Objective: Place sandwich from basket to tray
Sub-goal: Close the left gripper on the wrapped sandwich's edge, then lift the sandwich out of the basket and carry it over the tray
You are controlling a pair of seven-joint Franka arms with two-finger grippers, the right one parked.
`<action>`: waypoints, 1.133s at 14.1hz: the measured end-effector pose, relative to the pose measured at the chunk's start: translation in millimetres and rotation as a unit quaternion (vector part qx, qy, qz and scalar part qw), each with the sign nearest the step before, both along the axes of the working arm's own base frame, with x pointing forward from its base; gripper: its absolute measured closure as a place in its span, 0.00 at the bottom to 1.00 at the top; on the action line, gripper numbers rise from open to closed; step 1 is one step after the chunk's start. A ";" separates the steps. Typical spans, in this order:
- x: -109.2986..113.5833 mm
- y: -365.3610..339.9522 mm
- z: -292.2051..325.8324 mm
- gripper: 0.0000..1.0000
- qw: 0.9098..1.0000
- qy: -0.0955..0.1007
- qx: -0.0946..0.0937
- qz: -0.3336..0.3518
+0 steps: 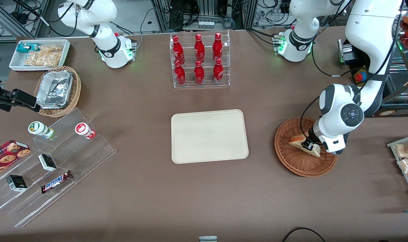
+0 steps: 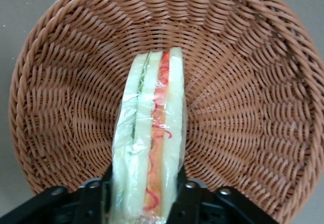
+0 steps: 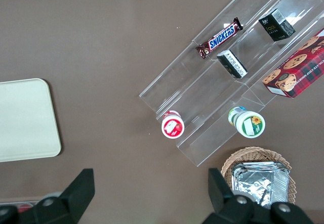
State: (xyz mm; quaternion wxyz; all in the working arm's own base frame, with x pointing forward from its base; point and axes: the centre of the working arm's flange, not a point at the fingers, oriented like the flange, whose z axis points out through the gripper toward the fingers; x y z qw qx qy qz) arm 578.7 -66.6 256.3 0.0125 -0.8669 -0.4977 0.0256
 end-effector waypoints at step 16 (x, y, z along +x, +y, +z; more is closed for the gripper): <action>-22.9 -227.0 91.4 0.85 0.915 0.008 -0.044 -0.401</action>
